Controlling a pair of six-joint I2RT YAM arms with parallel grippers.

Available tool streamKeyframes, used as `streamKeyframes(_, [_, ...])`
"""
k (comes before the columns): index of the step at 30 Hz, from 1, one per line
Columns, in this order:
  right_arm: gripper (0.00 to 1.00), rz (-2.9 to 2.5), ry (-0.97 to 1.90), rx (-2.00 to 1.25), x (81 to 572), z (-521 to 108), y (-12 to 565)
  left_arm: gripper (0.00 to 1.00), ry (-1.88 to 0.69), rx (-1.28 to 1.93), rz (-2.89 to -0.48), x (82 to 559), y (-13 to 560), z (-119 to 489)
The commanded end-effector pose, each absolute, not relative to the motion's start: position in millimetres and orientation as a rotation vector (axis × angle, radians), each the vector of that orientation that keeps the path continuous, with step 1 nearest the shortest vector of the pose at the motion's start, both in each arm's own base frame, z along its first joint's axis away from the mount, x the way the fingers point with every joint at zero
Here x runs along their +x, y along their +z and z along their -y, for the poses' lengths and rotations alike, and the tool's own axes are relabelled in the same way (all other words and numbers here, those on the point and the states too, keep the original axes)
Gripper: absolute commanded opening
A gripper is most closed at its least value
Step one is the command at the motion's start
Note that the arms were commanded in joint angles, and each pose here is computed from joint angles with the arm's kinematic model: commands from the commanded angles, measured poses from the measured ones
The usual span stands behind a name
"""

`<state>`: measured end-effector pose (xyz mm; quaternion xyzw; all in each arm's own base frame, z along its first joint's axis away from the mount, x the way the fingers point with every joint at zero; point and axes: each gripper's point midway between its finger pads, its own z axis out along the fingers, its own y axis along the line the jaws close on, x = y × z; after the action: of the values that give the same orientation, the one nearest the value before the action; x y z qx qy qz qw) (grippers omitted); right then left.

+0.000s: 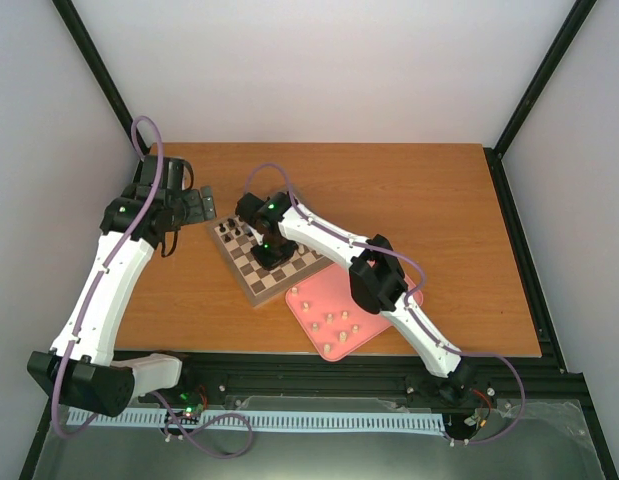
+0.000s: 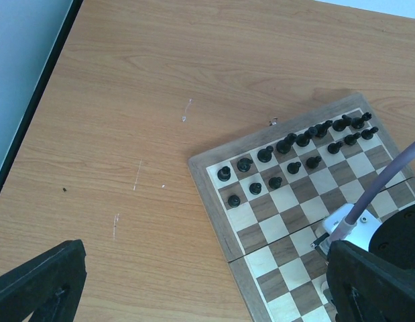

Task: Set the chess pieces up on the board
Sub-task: Place the chess piece on the chessboard, then pick up the chess piece from the storage box.

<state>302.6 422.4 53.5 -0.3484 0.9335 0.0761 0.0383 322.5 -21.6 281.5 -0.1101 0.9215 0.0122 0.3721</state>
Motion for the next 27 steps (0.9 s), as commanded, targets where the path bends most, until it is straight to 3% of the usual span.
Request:
streamKeyframes(1, [0.15, -2.879, 0.223, -1.092, 302, -421, 46, 1.0, 0.032, -0.276, -2.358, 325, 281, 21])
streamKeyframes(12, [0.27, -2.832, 0.274, -1.081, 303, -424, 68, 1.0, 0.026, -0.275, -2.364, 325, 278, 22])
streamKeyframes(27, [0.38, -2.666, 0.369, -0.999, 287, -398, 186, 1.0, 0.043, -0.274, -2.374, 326, 275, 20])
